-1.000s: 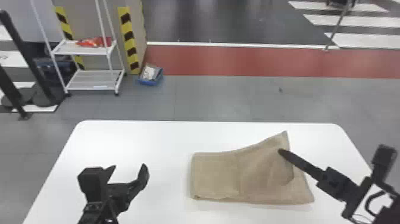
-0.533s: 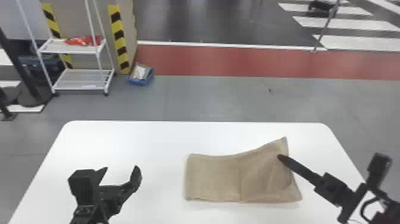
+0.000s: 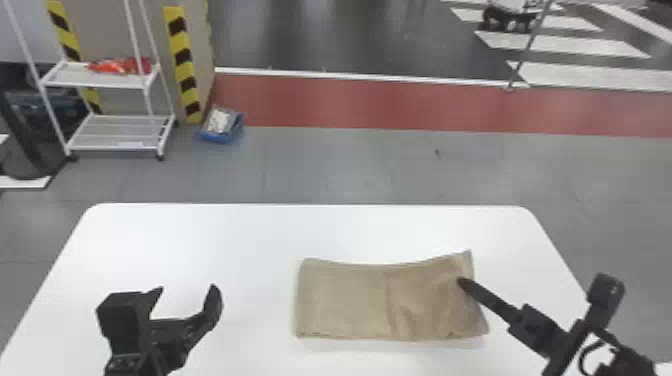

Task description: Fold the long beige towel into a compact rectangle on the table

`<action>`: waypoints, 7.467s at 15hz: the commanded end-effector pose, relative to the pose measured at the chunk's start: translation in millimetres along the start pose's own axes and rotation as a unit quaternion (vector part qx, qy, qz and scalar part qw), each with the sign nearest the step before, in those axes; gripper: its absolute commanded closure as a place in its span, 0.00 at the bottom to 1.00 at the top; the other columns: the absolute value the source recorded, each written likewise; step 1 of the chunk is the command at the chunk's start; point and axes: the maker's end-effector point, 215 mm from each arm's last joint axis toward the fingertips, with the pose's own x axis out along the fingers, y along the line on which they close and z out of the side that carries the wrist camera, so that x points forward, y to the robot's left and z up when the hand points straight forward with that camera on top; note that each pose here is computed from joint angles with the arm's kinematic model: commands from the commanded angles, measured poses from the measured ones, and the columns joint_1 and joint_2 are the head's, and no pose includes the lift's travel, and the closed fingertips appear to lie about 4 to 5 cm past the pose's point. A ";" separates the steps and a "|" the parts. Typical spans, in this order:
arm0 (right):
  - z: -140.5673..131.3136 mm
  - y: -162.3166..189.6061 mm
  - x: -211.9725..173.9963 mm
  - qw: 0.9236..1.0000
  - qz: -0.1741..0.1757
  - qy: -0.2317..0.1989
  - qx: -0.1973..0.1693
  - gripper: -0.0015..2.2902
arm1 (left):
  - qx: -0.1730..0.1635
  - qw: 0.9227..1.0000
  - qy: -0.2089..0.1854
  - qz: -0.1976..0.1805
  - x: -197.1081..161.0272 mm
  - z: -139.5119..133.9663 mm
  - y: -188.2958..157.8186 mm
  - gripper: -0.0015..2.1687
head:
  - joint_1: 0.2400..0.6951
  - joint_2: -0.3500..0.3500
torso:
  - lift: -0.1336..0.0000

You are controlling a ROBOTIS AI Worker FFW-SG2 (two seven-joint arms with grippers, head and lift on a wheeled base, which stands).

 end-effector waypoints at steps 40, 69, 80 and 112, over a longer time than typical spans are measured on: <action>73.3 -174.9 -135.3 0.943 -0.278 -0.136 -0.123 0.05 | 0.002 0.981 0.075 -0.176 -18.4 -30.8 -190.1 0.10 | 1.00 0.00 | 1.00; 81.8 -180.1 -162.1 0.930 -0.278 -0.184 -0.153 0.05 | 0.080 0.976 0.154 -0.130 -13.5 -87.6 -189.2 0.79 | 1.00 0.00 | 1.00; 77.7 -171.0 -148.6 0.935 -0.268 -0.178 -0.151 0.05 | 0.061 0.982 0.158 -0.079 -10.8 -83.9 -121.3 0.79 | 1.00 0.00 | 1.00; -50.4 -41.0 57.5 0.961 -0.210 0.119 -0.133 0.09 | 0.057 0.992 0.059 -0.099 -33.3 -2.9 -107.0 0.04 | 1.00 0.17 | 1.00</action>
